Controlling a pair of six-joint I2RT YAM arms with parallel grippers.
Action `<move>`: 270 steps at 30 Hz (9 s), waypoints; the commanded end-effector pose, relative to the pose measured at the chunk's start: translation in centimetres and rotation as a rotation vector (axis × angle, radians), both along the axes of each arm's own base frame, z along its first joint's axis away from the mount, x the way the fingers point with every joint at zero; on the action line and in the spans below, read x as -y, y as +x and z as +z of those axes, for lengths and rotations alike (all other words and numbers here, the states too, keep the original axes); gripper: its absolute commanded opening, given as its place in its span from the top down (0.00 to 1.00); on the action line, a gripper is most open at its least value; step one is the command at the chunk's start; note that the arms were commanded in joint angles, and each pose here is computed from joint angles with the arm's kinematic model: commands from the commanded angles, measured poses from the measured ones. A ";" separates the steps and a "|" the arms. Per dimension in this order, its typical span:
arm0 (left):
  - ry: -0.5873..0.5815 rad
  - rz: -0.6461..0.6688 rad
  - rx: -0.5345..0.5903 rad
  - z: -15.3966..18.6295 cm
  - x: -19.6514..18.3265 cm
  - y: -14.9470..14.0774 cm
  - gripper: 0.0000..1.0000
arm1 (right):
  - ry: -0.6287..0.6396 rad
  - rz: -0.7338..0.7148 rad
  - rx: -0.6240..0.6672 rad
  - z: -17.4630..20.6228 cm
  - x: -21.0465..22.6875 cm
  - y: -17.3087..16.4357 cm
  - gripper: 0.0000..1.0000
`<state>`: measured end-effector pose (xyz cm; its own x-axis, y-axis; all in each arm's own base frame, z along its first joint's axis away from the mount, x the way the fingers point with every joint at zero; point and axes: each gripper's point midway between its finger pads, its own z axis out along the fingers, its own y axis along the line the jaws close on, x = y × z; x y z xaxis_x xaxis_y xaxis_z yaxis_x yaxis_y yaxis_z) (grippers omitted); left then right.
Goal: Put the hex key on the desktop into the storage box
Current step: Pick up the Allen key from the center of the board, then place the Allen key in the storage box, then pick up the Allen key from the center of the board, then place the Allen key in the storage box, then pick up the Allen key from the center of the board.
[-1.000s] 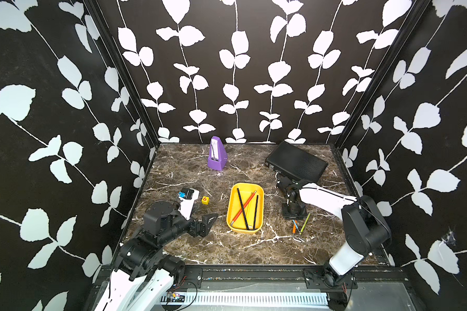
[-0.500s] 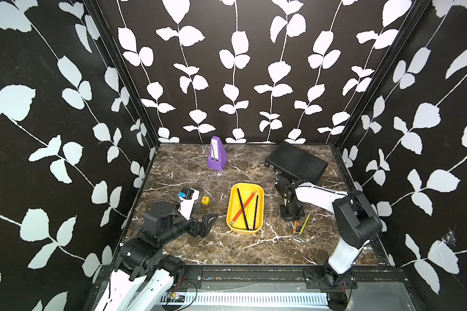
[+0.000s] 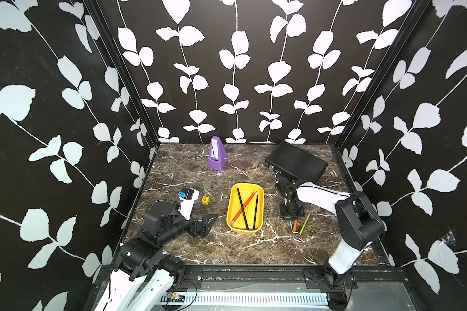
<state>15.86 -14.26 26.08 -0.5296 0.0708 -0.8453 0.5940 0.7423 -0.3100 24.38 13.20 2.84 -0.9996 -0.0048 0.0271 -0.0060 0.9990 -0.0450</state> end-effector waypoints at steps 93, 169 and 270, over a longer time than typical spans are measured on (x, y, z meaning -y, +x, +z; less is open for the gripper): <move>0.024 0.013 -0.039 -1.0 0.1 0.6 0.04 | 0.072 -0.361 0.048 -0.3 2.7 -2.0 0.63; 0.029 0.025 -0.036 -1.0 0.0 0.8 0.03 | 0.383 -0.044 0.090 7.0 -21.3 3.1 1.00; 0.022 0.016 -0.034 -0.9 0.1 0.7 0.03 | 0.066 -0.551 0.104 -0.4 5.3 -3.6 0.65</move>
<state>16.66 -14.21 25.22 -0.5583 0.0831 -0.8254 0.5671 0.7645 -0.3066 21.83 8.84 2.24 -0.8608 0.5066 -0.0491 0.5031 0.8615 0.0688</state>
